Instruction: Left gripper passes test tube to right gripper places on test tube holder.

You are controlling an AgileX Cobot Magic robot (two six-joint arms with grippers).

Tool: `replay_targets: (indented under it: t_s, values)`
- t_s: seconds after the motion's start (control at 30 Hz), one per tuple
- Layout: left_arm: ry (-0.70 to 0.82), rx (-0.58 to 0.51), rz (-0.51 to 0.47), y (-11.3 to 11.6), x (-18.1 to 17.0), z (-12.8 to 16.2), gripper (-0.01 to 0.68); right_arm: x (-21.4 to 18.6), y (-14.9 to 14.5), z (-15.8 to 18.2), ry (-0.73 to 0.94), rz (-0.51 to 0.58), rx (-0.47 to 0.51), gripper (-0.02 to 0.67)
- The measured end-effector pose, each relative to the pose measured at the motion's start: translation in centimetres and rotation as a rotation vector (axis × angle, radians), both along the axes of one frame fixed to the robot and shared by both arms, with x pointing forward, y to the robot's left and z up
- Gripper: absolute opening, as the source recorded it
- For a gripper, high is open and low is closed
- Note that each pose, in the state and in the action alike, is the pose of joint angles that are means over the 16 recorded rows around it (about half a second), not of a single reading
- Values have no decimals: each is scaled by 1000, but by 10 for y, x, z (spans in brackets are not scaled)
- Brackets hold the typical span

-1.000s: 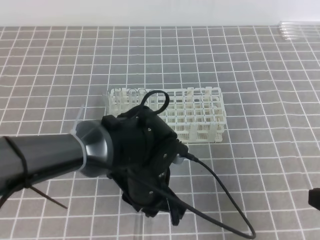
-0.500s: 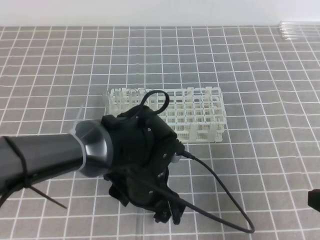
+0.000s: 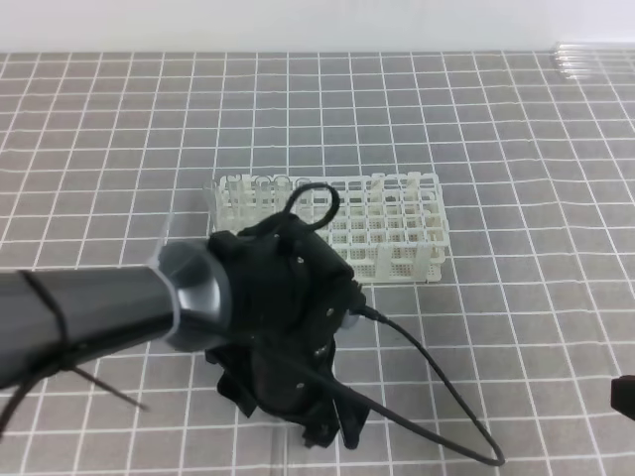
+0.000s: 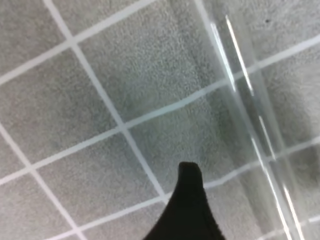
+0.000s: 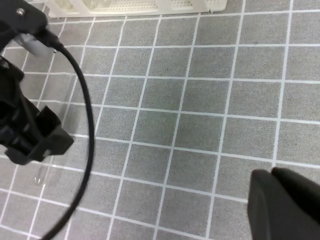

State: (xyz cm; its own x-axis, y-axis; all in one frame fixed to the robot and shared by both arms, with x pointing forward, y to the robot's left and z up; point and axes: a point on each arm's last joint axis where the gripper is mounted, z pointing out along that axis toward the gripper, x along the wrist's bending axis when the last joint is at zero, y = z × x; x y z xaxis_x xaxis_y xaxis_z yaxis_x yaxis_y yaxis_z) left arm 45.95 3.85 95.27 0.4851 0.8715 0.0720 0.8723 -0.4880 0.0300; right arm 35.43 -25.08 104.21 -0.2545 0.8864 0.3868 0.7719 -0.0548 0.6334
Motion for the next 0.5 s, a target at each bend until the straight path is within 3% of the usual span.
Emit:
replay_targets:
  t_s: [0.2, 0.5]
  values:
    - [13, 6, 1, -2, 1, -7, 468, 0, 0, 0, -1, 1, 0, -13]
    - [11, -2, -3, -4, 2, -11, 299, 0, 1, 1, -9, 13, 5, -13]
